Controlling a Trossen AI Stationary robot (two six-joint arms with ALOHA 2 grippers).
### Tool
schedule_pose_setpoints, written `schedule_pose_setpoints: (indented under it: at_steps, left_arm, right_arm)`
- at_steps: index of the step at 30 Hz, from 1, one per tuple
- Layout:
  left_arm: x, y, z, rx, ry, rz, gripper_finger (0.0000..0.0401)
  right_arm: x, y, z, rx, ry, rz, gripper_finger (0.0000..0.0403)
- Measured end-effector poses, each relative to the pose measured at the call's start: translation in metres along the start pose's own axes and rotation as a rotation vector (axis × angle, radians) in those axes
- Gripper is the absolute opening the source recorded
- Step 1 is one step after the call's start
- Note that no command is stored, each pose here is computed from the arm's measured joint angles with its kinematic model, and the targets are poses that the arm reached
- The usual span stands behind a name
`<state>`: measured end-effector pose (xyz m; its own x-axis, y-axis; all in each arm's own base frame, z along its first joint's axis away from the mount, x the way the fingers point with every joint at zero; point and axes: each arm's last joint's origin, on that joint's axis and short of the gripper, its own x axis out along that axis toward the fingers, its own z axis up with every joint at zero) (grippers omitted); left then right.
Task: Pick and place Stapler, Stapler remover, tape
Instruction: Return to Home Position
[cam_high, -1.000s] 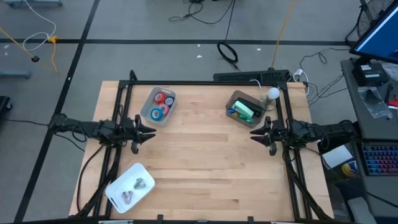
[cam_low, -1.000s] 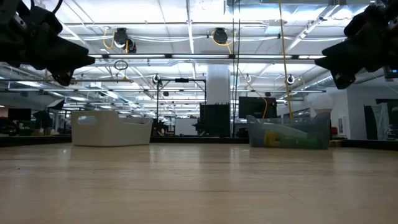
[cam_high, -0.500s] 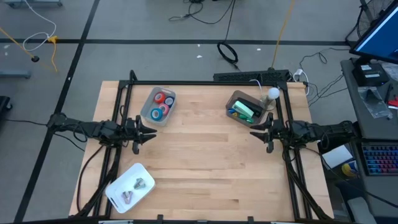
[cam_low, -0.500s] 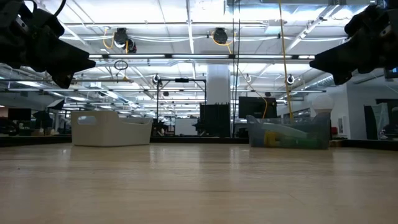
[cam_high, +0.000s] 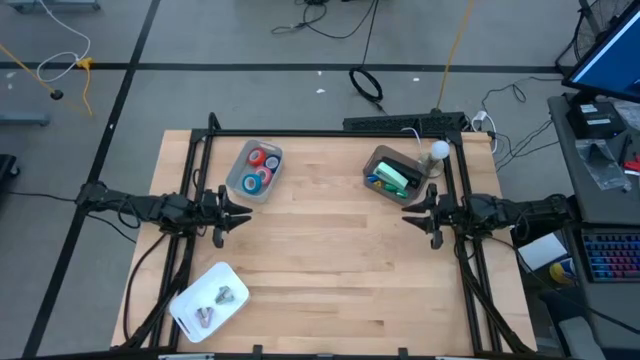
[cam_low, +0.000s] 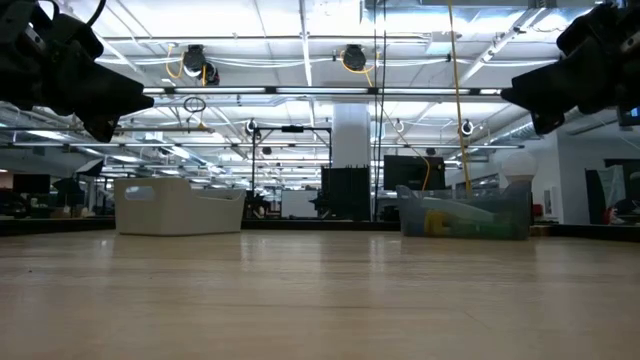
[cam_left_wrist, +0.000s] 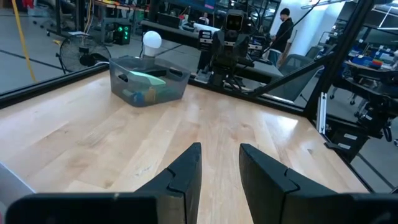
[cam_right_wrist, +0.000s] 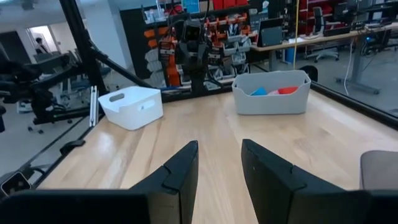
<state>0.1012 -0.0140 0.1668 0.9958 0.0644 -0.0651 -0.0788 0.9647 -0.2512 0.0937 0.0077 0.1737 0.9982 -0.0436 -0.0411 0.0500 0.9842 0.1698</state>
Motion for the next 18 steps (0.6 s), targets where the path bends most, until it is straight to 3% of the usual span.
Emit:
schedule_pose_setpoints:
  at_steps: [18]
  left_arm:
    - [0.0000, 0.0000, 0.0000, 0.000, 0.000, 0.000, 0.0108]
  right_arm:
    - [0.0002, 0.0006, 0.0033, 0.007, -0.040, 0.006, 0.0114]
